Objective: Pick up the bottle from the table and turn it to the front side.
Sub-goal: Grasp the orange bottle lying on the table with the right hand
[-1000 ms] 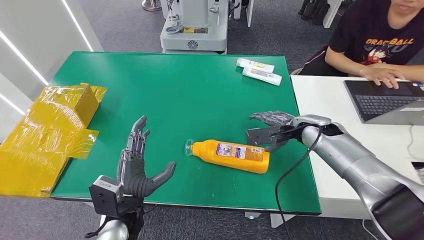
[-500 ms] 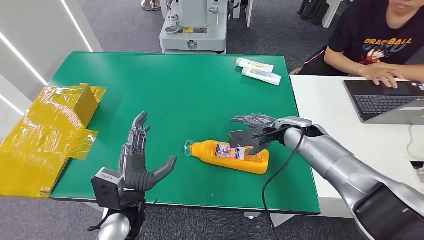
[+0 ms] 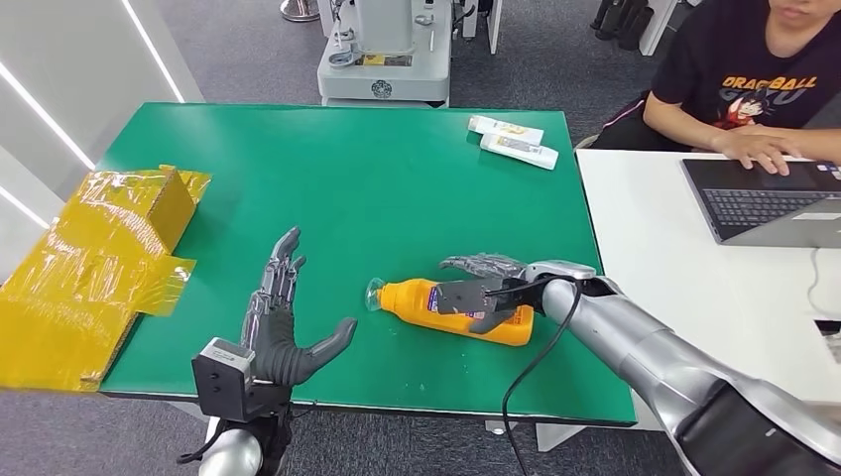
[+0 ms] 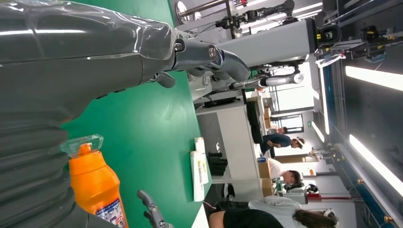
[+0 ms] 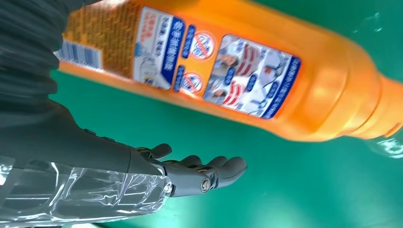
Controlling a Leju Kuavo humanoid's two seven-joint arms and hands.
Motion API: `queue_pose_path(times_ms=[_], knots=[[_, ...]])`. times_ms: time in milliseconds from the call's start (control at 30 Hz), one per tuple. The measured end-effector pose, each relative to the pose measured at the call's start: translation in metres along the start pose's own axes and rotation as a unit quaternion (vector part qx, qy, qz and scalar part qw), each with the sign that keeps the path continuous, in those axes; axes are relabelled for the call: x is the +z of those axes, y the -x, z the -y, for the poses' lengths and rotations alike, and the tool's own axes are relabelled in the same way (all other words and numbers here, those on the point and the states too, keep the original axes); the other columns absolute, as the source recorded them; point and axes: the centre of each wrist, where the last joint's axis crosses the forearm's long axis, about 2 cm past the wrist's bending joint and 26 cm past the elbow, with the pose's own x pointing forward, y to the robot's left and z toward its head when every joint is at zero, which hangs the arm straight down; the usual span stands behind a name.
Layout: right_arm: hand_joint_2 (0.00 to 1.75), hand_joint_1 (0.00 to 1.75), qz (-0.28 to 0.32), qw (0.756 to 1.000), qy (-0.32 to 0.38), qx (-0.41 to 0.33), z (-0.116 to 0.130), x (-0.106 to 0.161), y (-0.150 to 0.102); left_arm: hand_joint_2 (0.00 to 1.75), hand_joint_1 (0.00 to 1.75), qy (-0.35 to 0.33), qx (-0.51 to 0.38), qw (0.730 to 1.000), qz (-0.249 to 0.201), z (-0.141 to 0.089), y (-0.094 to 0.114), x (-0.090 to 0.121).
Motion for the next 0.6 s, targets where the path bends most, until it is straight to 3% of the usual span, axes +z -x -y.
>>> queue_pose_path(times_ms=[300, 600], knots=[[1.75, 0.0, -0.019, 1.0, -0.003, -0.019, -0.032, 0.001, 0.012, 1.75, 0.0, 0.019, 0.001, 1.0, -0.007, 0.002, -0.002, 0.001], [1.75, 0.0, -0.032, 0.999, -0.001, -0.025, -0.04, 0.009, 0.022, 1.75, 0.0, 0.022, 0.004, 1.0, -0.002, 0.003, -0.004, -0.004]])
